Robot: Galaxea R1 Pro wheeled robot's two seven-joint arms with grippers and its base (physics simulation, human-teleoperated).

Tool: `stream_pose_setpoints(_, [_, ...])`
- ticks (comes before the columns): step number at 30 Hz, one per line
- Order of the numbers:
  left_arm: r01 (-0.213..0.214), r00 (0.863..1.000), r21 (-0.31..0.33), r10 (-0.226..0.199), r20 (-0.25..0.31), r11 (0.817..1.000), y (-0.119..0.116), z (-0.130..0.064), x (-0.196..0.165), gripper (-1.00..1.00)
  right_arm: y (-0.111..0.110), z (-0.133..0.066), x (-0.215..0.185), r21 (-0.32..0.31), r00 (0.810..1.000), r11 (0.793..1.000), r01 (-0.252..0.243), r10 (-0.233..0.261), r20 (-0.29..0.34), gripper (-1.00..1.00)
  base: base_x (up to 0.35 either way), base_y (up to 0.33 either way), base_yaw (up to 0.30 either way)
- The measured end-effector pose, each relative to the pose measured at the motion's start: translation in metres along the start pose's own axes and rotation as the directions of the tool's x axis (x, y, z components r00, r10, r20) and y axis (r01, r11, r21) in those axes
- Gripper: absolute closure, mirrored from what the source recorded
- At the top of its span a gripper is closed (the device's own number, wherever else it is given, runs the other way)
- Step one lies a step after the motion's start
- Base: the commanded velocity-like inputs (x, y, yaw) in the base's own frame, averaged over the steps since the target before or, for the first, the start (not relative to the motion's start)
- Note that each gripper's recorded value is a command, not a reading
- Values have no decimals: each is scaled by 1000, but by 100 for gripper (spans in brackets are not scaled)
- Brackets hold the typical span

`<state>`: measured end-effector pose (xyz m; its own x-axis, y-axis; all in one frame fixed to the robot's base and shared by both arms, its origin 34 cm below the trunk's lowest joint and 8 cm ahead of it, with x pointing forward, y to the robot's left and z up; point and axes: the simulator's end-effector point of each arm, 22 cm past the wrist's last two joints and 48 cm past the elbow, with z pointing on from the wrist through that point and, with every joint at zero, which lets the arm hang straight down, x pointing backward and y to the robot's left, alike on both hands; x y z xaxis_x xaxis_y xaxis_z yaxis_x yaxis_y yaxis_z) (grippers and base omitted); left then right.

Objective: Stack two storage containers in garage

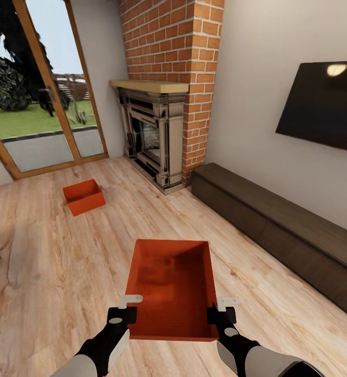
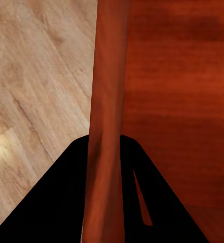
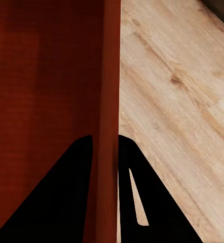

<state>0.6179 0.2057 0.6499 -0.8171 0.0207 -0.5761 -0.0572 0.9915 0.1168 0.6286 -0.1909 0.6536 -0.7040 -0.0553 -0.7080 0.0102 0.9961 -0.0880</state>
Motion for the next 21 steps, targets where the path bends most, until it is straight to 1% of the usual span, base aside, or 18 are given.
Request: stream_pose_setpoints(21, [4, 1000, 2, -4, 30, 1000, 1, -8, -15, 100, -1, -5, -18, 0, 1000, 1000, 1, -1, 30, 100, 0, 0, 0])
